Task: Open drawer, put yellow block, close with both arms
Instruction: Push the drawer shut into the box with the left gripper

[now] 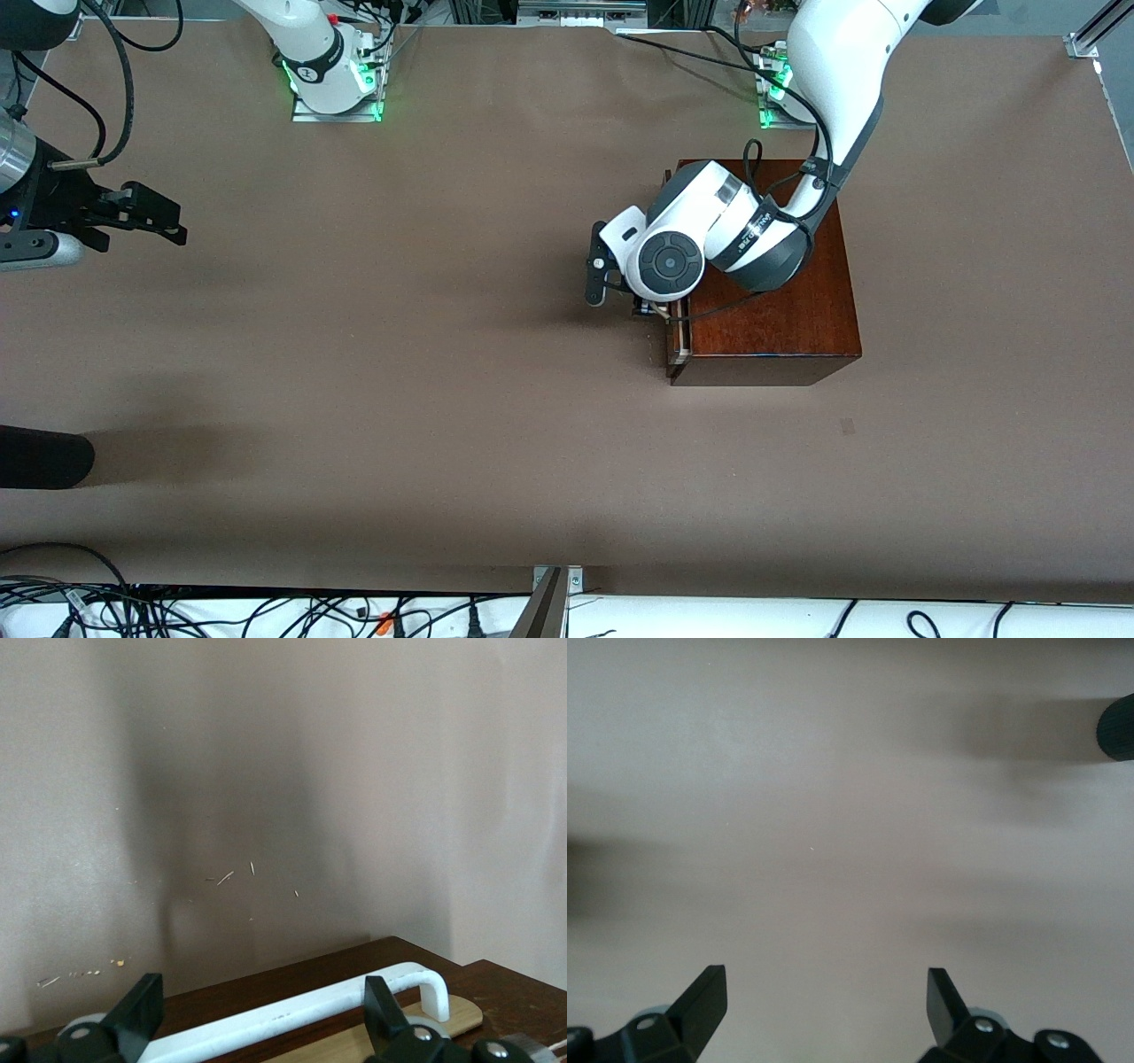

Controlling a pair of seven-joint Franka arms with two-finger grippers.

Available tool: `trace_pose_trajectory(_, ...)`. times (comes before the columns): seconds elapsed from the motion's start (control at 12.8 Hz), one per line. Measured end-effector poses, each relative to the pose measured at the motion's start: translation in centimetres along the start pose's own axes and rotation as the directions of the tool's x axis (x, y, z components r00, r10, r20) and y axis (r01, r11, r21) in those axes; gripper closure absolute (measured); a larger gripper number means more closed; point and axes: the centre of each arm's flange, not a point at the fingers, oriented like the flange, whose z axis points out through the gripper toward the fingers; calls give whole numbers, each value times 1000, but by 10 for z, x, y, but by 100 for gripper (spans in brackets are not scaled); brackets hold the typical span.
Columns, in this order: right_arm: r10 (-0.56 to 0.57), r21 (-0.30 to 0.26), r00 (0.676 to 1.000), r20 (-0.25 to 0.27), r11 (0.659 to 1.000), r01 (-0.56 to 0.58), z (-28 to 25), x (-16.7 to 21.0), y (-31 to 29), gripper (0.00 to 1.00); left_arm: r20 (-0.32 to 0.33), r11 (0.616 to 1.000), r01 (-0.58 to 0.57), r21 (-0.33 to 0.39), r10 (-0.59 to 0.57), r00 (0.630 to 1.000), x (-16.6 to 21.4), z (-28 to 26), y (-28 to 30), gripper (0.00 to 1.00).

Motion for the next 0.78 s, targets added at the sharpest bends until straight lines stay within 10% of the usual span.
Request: trace_pose_trajectory(0.78,4,-1,1000,-7,1000,-4,-1,1,2,0,-1,993,117,1,-117,993,-1,0,-1,0)
